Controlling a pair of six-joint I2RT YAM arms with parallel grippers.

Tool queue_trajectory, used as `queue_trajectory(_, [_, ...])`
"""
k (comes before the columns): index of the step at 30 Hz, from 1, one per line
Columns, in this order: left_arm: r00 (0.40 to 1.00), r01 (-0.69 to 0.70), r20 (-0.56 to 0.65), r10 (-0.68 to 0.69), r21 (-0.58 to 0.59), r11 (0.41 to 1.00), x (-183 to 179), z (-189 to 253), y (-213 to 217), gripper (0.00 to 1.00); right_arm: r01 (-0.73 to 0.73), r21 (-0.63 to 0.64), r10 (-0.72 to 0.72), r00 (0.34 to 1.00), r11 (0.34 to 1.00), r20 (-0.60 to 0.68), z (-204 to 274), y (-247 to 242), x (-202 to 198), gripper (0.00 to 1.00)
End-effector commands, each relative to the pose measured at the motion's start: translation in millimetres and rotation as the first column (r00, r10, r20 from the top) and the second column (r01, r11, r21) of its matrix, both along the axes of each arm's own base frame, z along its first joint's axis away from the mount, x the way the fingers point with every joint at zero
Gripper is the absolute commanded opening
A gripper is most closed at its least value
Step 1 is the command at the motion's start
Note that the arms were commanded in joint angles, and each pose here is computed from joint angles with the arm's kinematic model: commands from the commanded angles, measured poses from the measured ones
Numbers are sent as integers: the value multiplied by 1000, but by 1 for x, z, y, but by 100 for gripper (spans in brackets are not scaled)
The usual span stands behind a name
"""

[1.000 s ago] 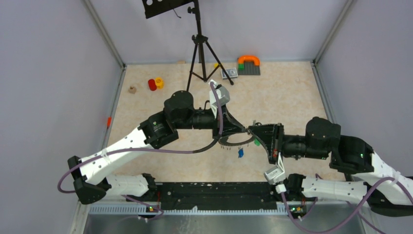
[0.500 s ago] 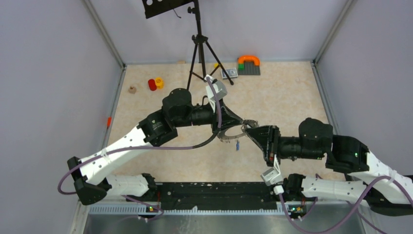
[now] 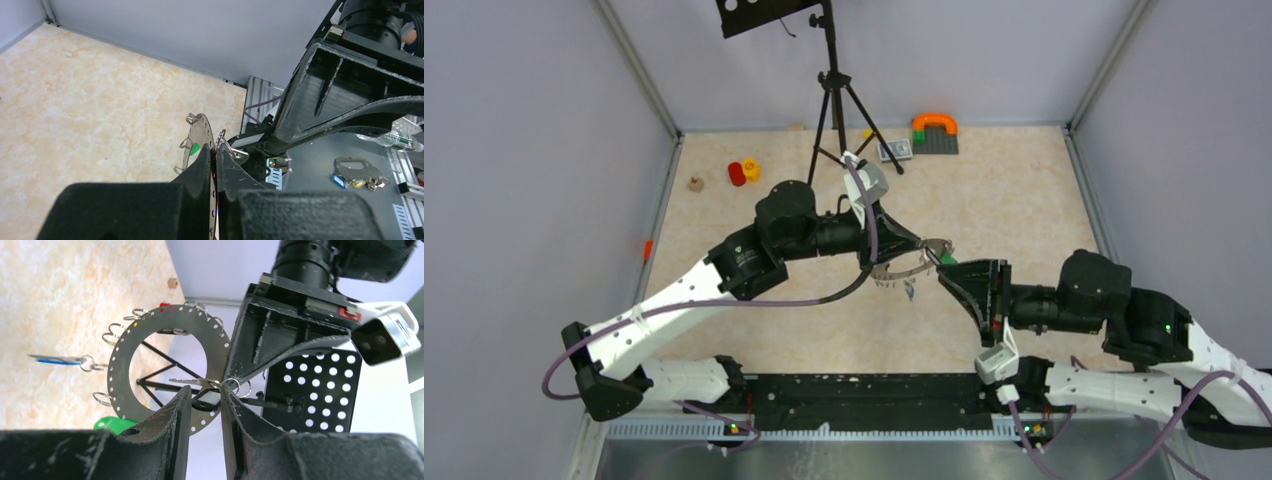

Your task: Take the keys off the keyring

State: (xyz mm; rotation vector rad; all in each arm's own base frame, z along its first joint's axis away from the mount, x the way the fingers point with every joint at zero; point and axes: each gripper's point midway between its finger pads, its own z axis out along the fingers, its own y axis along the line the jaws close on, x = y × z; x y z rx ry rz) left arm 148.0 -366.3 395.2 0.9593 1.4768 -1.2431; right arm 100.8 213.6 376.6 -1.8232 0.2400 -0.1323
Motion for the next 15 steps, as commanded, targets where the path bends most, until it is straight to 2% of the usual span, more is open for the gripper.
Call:
queue_trajectory(1, [992,-21,120,37,-133,991,-1,51,15,0,-21,168,41,992,985,-116,25,0,-13,28])
queue_trajectory(6, [988,-40,144,60,-136,990,0,53,20,0,-10,203,45,984,979,-172,22,-5,-17,28])
queue_trajectory(8, [985,-48,158,71,-143,989,0,54,23,0,42,299,35,968,953,-248,34,-6,-14,28])
queue_trajectory(11, [978,-55,189,87,-168,984,0,56,28,0,163,482,77,895,861,-440,64,-8,-9,28])
queue_trajectory(15, [967,-81,219,130,-221,972,2,65,35,0,251,632,221,791,733,-570,87,-7,-10,26])
